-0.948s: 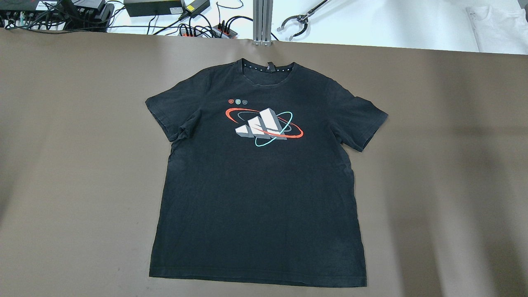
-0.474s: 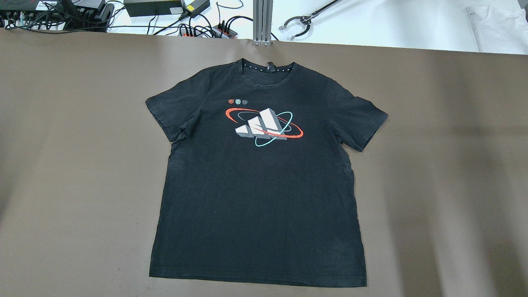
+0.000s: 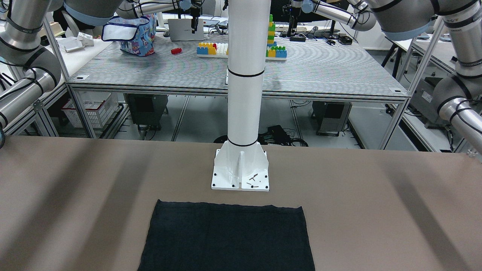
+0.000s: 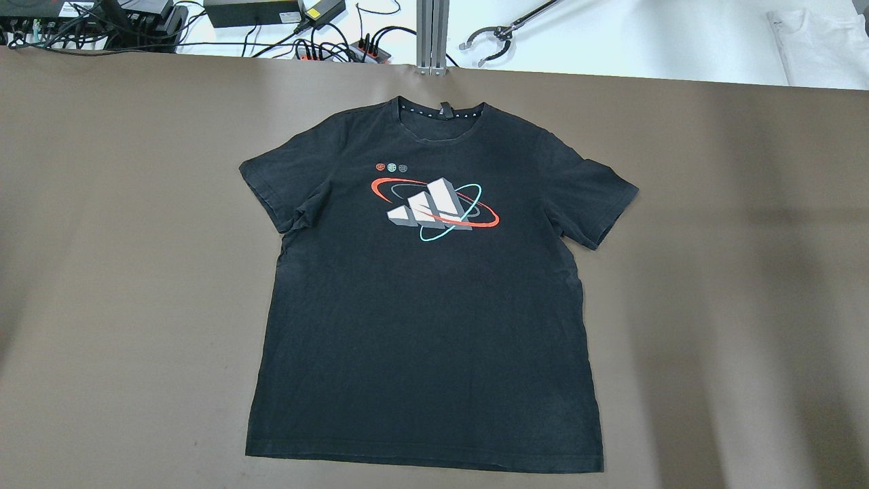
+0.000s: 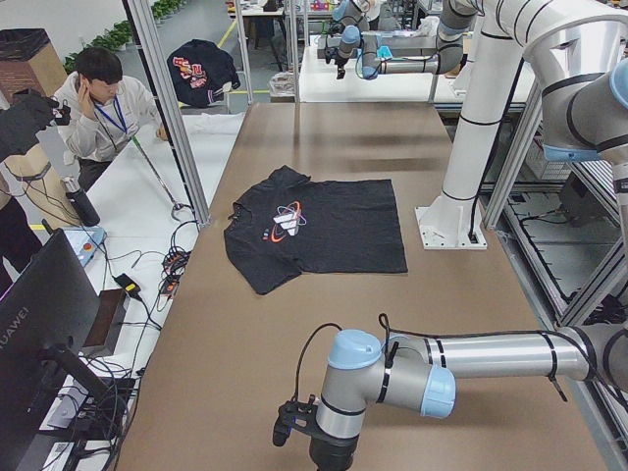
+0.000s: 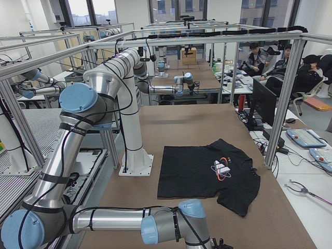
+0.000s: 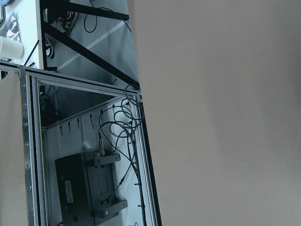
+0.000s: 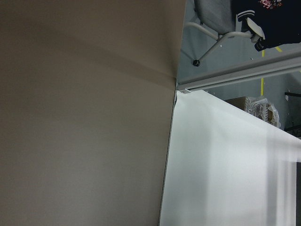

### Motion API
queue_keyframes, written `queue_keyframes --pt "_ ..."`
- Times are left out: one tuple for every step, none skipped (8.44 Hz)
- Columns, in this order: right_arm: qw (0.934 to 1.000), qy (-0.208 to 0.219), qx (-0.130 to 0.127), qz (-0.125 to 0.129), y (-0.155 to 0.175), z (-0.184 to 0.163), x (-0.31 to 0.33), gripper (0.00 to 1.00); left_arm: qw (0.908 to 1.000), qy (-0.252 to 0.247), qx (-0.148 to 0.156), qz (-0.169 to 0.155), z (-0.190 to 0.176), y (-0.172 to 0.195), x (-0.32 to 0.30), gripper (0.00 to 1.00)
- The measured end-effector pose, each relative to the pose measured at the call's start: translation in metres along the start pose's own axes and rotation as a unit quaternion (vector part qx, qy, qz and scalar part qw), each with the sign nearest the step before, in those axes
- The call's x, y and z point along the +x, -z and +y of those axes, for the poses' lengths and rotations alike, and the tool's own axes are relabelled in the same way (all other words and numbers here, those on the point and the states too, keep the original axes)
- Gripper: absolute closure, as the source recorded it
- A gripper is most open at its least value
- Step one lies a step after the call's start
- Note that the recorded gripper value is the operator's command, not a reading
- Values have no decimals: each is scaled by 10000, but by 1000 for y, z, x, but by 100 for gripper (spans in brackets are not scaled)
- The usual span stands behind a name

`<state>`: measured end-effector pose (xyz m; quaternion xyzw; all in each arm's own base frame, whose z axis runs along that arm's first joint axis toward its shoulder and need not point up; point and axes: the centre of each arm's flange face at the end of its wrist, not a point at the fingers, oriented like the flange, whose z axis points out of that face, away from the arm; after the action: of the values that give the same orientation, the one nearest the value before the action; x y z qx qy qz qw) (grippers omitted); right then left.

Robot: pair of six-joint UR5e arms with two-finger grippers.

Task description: Fold clothes

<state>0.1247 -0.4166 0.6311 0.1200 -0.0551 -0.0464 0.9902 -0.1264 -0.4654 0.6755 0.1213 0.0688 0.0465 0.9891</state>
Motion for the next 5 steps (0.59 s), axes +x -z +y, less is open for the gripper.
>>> queue_keyframes --pt "10000 11 67 4 6 -3 -1 6 10000 -5 28 -2 -3 2 0 0" --pt "9999 24 135 5 11 -8 -1 6 10000 -14 75 -3 -6 6 1 0" --pt "9998 34 199 8 15 -13 -2 6 9999 -22 147 -4 -9 13 1 0" --pt "9995 47 315 15 24 -23 -2 6 9997 -31 242 -8 -14 22 2 0" --pt "9990 59 433 13 33 -32 -3 6 9994 -31 340 -15 -20 31 4 0"
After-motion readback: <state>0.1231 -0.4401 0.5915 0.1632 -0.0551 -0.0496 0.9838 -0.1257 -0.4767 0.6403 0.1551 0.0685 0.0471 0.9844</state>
